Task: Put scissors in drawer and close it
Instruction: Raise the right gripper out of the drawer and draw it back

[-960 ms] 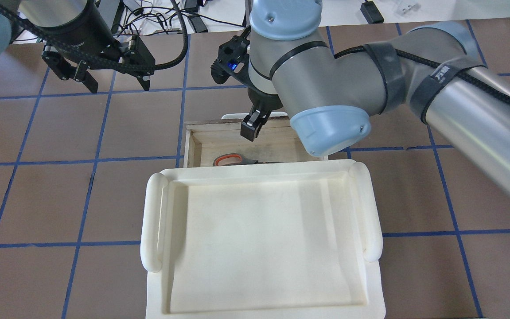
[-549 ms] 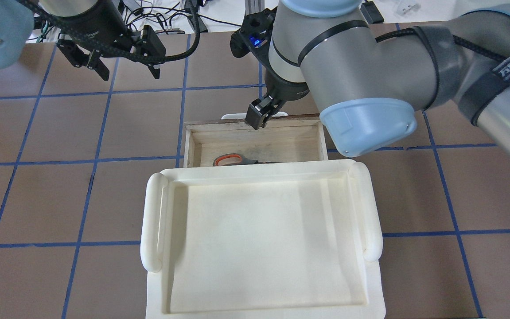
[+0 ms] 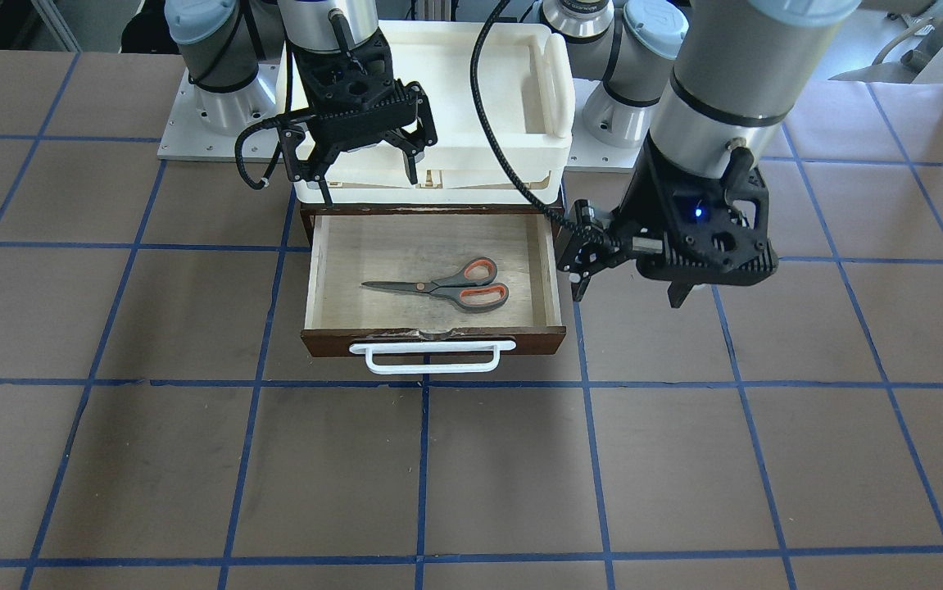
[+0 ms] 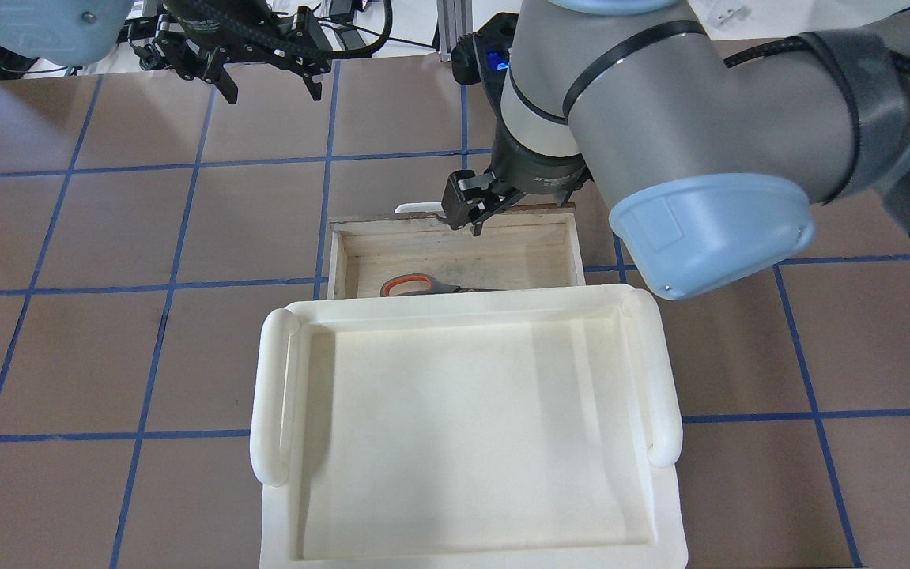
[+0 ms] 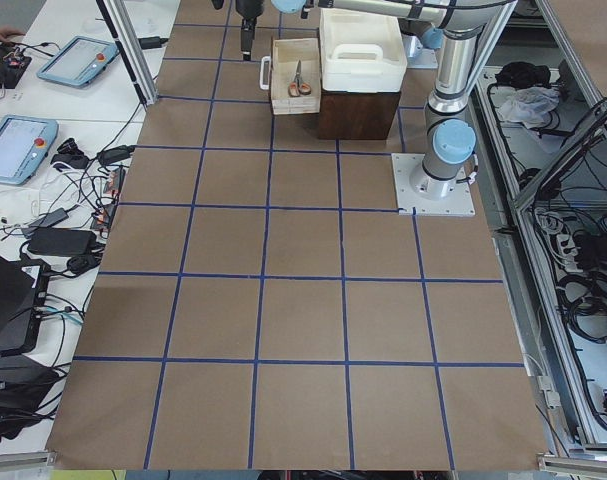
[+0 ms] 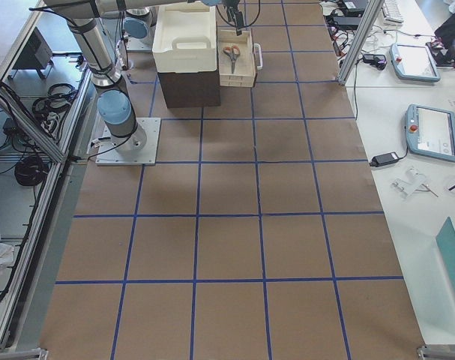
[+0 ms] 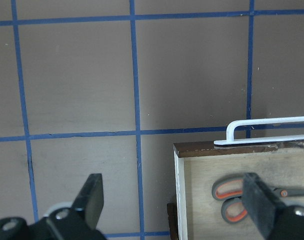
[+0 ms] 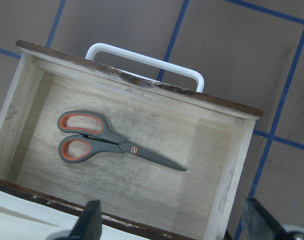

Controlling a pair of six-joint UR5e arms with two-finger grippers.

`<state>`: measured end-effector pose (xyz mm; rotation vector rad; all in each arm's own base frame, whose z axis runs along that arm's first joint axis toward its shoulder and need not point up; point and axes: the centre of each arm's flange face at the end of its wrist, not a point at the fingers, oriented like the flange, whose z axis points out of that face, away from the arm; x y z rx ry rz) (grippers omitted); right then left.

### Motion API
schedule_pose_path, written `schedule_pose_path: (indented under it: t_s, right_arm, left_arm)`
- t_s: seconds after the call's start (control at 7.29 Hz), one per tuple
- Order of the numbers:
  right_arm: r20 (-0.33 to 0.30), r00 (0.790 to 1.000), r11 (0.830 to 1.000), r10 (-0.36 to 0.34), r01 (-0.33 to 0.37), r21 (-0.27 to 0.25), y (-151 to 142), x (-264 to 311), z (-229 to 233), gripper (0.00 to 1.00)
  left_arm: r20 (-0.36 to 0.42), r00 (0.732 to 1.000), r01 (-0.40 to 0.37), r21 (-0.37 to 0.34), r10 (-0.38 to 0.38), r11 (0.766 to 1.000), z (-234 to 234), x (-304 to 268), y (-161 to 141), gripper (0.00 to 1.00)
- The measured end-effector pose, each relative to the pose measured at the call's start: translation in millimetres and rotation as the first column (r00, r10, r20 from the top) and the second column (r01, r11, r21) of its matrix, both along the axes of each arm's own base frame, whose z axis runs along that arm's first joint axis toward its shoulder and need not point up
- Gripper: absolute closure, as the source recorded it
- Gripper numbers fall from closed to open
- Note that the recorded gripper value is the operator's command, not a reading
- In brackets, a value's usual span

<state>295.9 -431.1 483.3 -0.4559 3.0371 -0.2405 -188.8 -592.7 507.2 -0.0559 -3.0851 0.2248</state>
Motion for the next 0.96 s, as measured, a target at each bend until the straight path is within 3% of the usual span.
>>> schedule_pose_path:
  t_s: [0.27,0.55,0.96]
  right_arm:
    - [0.001,0.997,0.997,-0.073,0.073,0.019,-3,-13,1,0.0]
    - [0.001,0.99,0.99,-0.144,0.144,0.003,-20,-47,6,0.0]
    - [-0.004,0.951,0.951,-0.309,0.309,0.008,-50,-122,6,0.0]
  left_arm:
    - [-0.022,0.999,0.027,-0.02,-0.027,0.999,-21,-24,-25,0.0]
    - [-0.034,0.999,0.042,-0.008,-0.042,0.999,-38,-39,-39,0.0]
    - [-0.036,0.997,0.07,-0.026,-0.071,0.997,-73,-69,-60,0.0]
